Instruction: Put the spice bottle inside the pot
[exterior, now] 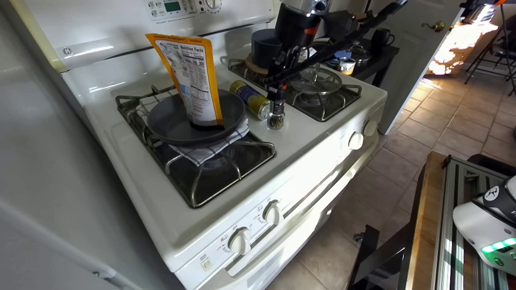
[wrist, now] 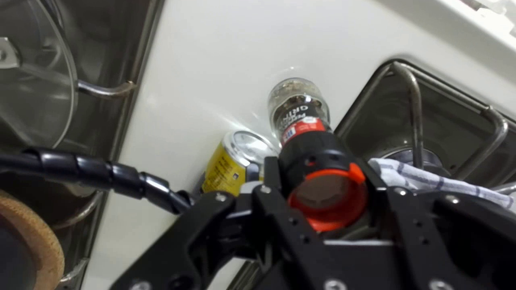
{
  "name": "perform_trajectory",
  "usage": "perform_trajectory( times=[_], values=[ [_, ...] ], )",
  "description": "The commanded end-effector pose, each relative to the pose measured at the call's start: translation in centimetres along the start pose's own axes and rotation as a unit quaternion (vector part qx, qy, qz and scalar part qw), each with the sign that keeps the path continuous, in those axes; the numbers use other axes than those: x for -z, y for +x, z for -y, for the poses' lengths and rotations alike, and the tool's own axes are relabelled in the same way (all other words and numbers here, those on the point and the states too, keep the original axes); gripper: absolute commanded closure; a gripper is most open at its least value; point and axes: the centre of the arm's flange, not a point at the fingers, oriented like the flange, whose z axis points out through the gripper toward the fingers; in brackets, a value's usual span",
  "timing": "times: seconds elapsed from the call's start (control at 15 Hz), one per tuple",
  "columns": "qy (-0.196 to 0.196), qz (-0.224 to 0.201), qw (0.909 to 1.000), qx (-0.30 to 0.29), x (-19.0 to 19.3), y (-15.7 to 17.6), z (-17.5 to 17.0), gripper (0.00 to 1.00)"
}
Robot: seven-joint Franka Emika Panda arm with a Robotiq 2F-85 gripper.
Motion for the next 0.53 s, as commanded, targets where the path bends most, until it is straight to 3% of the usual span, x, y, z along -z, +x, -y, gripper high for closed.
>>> perform_trajectory(
  times=[0.0,0.27,0.47],
  values=[
    [0.016,-0.02,0.9996,0.008,5.5,-1.3,-1.0,0.81],
    [0.005,-0.032,0.9995,0.001,12.0,-2.4,-3.7,0.81],
    [0.007,-0.097,0.9939,-0.053,18.0,-3.2,-8.3,0.81]
  ],
)
